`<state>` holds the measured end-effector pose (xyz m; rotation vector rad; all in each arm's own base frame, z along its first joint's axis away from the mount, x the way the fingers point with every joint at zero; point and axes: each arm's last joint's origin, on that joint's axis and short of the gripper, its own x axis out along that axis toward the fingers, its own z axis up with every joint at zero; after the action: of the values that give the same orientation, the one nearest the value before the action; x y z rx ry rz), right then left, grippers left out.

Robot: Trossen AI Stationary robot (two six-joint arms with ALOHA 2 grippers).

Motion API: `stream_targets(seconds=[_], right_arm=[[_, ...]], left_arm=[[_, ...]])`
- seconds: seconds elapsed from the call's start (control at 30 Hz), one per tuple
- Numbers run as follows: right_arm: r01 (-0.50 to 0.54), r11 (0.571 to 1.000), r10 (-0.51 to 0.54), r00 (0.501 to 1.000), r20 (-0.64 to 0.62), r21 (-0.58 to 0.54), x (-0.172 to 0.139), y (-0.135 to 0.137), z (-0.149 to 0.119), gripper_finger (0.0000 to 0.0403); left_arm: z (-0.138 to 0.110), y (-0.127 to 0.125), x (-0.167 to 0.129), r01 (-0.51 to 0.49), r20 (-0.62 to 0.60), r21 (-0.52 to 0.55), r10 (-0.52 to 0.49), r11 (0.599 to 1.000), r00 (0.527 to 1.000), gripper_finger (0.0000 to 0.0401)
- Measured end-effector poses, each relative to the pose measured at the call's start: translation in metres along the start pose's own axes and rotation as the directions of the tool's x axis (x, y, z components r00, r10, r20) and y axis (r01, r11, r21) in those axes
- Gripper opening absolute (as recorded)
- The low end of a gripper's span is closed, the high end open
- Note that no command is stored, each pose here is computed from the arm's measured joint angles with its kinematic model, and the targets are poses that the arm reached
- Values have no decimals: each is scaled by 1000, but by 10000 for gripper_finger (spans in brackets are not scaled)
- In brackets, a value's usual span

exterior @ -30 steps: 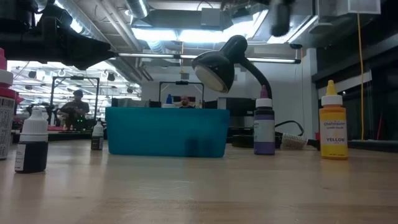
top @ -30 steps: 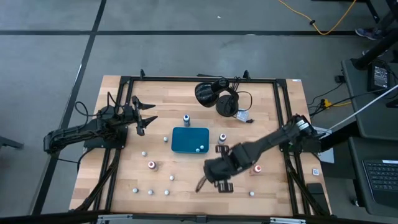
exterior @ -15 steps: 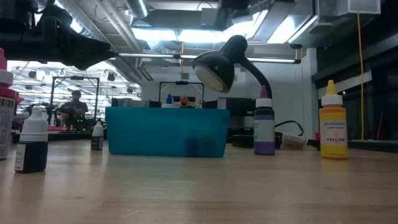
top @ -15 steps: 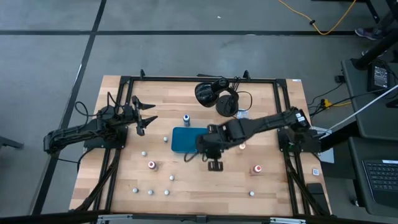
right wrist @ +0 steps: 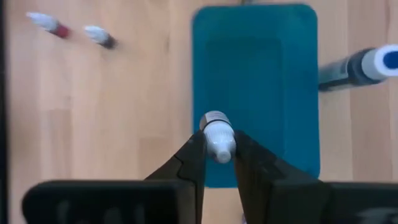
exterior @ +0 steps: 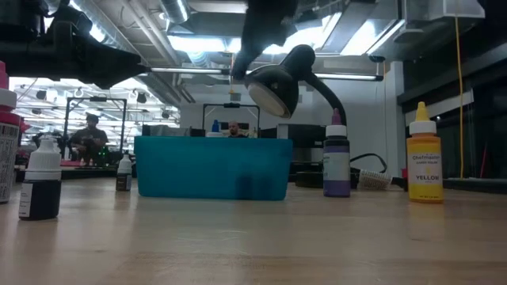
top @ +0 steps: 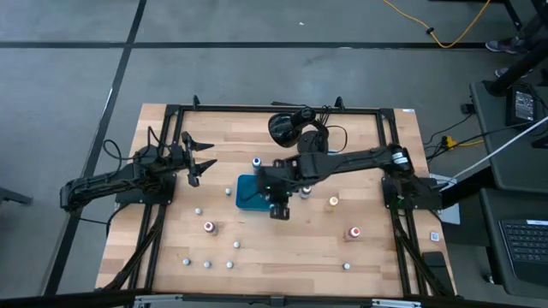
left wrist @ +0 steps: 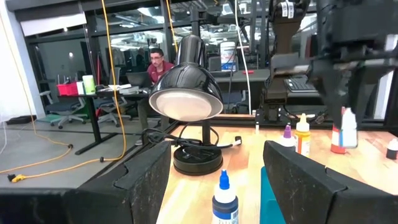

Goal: Pick & Place food coloring
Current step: Put the small dark blue food coloring bottle into the blue bin

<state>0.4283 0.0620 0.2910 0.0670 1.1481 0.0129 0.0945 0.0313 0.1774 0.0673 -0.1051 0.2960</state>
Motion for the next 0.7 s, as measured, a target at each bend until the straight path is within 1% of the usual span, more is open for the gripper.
stream_targets(seconds=[0.2, 0.33, 0.5, 0.7], right_arm=[[19, 999, -20, 999, -40, -27, 40, -3, 3, 70], [28, 999, -30, 996, -84, -18, 64, -8, 2, 67], [40, 999, -40, 993, -108, -6, 82, -15, 2, 75], [45, 999, -45, 990, -132, -4, 94, -17, 0, 68]], left_arm=[[0, 0, 0, 0, -2, 0, 0, 1000, 1000, 251], [0, 0, 0, 0, -1, 0, 0, 1000, 1000, 251], [0, 0, 0, 0, -2, 0, 0, 1000, 1000, 251], [0, 0, 0, 0, -2, 0, 0, 1000, 1000, 251]])
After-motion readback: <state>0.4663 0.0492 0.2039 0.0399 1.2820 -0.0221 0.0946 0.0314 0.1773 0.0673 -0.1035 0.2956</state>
